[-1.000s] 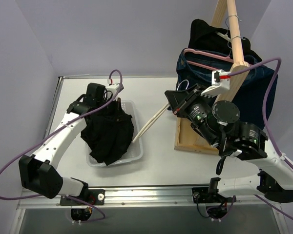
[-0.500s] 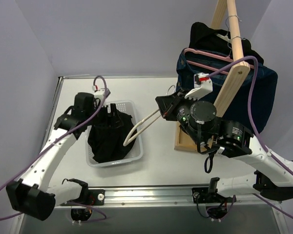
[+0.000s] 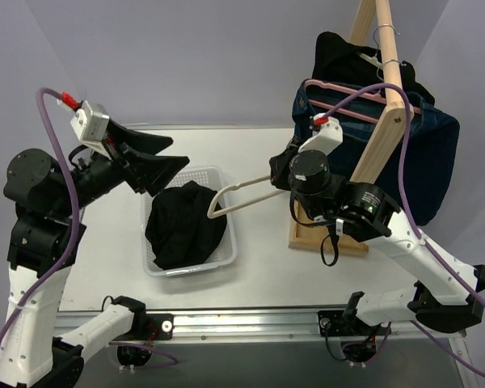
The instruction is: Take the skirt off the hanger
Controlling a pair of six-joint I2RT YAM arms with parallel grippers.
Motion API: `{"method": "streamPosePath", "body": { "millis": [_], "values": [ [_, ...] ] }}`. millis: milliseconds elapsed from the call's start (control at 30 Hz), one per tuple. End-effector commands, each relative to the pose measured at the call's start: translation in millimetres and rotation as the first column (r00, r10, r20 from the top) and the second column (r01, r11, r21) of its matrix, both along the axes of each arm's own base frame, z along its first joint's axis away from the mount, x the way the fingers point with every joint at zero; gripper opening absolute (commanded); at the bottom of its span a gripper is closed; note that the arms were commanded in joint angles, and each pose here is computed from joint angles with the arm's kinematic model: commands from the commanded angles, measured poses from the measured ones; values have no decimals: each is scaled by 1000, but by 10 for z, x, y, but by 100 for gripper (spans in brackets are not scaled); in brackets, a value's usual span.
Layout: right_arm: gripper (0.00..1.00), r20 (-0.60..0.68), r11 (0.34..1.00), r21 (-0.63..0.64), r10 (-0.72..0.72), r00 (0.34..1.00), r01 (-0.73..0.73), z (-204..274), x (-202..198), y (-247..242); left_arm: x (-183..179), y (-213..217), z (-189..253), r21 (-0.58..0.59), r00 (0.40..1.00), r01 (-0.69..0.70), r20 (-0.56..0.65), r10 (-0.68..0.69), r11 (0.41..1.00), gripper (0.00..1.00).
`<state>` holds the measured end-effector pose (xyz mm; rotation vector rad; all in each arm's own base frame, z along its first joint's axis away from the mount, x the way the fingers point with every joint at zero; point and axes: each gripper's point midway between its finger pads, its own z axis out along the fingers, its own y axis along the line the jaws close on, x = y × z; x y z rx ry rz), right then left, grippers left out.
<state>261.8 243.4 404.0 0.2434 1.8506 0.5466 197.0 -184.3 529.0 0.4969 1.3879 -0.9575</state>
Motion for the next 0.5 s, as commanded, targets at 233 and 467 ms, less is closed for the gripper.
{"method": "streamPosePath", "body": {
  "millis": [233, 467],
  "values": [
    [0, -17, 999, -33, -30, 999, 29, 11, 148, -19, -384, -413, -298, 95, 896, 443, -68, -439, 891, 70],
    [0, -18, 999, -38, -27, 999, 26, 82, 191, 17, -543, -485, -476, 123, 848, 530, -99, -521, 839, 71]
  ]
}}
